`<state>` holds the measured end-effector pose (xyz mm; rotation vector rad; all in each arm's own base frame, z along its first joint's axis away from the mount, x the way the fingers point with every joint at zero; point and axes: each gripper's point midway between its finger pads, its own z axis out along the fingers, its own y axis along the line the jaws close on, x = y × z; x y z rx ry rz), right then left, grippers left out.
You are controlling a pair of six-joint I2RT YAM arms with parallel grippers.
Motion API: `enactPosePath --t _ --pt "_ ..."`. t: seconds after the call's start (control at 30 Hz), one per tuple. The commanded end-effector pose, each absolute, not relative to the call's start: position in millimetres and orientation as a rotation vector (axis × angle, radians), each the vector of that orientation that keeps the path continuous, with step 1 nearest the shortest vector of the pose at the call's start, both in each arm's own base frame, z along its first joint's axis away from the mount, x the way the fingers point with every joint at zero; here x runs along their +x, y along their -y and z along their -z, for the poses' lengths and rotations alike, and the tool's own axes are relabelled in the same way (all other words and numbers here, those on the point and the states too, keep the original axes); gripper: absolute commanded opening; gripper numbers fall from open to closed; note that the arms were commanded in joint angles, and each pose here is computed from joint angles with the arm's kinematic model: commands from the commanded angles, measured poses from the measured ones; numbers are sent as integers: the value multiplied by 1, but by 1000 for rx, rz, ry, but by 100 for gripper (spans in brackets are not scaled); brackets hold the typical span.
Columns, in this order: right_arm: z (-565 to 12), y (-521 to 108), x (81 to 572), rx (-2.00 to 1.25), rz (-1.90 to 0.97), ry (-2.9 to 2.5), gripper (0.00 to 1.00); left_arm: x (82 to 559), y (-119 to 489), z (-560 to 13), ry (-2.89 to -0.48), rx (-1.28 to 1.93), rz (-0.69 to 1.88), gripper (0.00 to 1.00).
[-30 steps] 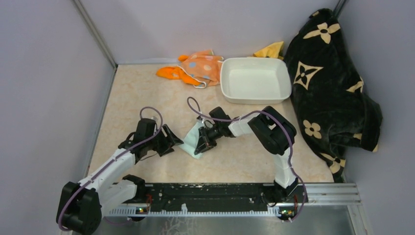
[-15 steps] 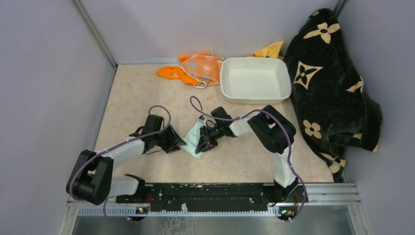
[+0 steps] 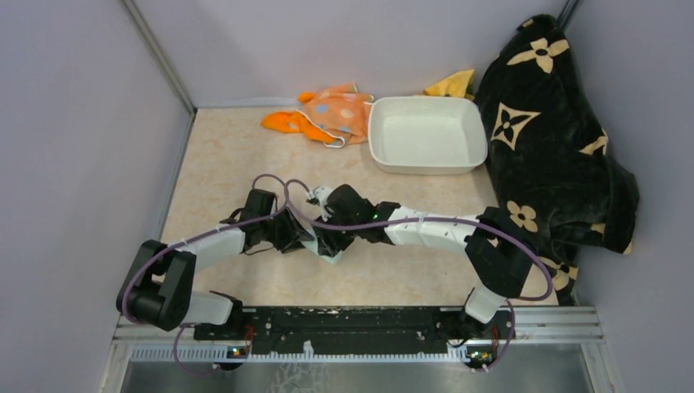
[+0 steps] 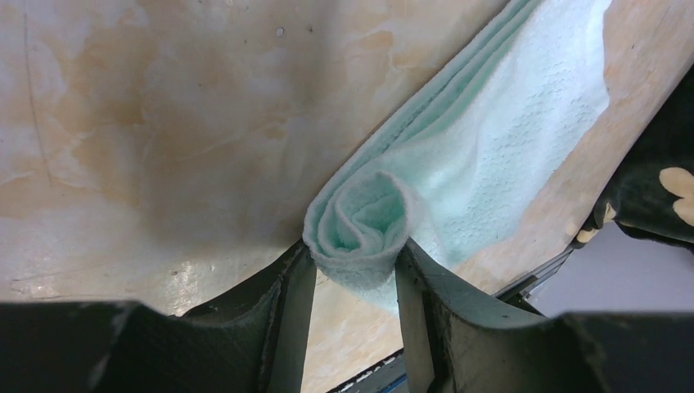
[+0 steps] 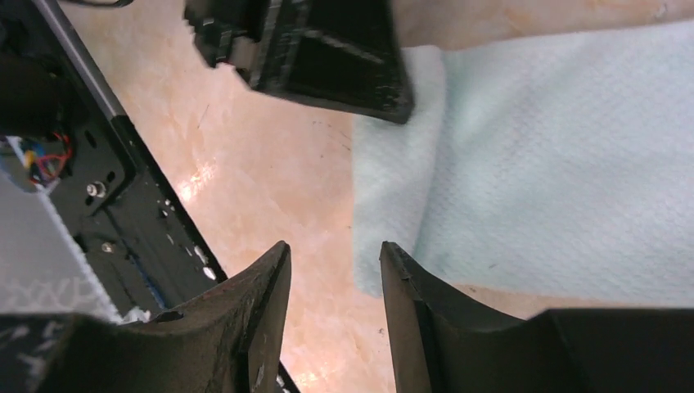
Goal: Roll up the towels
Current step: Roll the towel at the center of the board.
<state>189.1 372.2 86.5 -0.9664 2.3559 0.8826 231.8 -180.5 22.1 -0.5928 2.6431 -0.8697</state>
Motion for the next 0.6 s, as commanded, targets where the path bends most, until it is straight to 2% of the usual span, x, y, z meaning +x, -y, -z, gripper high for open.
enactPosePath --t 0.0,0.2,0.57 --pt "-102 -374 199 -1100 -517 -2145 45 207 157 13 -2768 -637 670 48" --pt "-76 -385 190 -1215 -357 -2098 44 207 156 13 -2770 -643 664 48" --pt "-30 -369 199 -1292 -86 -2100 44 208 153 14 -2775 -623 634 50"
